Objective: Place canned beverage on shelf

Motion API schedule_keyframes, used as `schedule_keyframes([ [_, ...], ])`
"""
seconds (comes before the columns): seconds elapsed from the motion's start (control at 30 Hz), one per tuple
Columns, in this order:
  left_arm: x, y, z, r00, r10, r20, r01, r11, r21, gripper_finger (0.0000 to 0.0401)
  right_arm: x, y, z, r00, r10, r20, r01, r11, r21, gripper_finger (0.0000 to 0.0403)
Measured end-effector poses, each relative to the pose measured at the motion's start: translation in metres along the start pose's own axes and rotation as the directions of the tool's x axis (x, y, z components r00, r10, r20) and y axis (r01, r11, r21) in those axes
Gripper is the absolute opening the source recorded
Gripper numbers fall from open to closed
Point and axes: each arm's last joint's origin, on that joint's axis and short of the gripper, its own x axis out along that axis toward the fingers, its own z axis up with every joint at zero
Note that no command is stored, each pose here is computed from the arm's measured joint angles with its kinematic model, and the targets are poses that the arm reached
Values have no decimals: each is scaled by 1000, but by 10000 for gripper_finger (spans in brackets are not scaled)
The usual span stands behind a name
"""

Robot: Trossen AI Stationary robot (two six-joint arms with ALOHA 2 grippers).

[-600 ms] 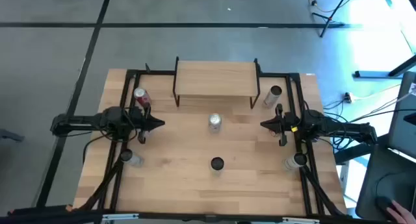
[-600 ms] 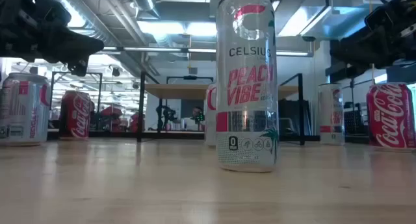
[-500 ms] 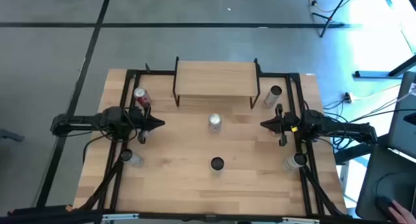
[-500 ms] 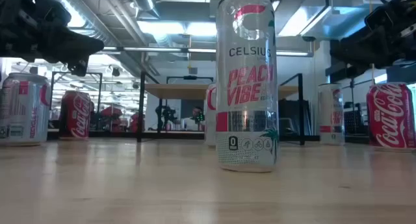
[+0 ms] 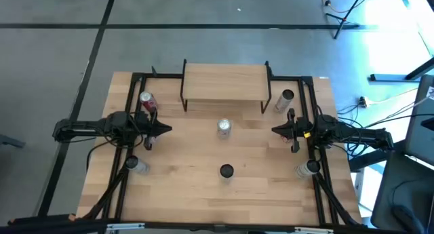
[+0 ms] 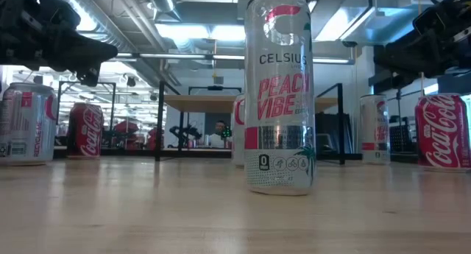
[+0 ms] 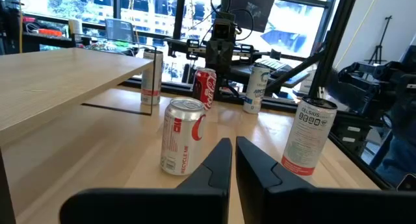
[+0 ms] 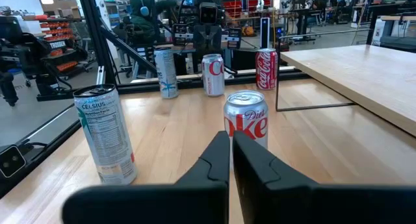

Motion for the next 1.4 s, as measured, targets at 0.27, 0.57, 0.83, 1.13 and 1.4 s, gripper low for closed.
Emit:
schedule_keyframes([
  [0.27, 0, 0, 0, 1000, 0, 0, 0, 1000, 0, 5, 0, 0, 0, 1000, 0, 0, 0, 1000, 0, 10],
  [0.57, 0, 0, 0, 1000, 0, 0, 0, 1000, 0, 5, 0, 0, 0, 1000, 0, 0, 0, 1000, 0, 10],
  [0.83, 0, 0, 0, 1000, 0, -1, 0, 1000, 0, 5, 0, 0, 0, 1000, 0, 0, 0, 1000, 0, 10],
  [1.13, 0, 0, 0, 1000, 0, -1, 0, 1000, 0, 5, -1, 0, 10, 994, -35, 103, 38, 999, -22, 10],
  [1.4, 0, 0, 5, 998, 18, 58, -18, 1000, -2, 5, -4, 0, 27, 958, -46, 284, 52, 999, -15, 10],
])
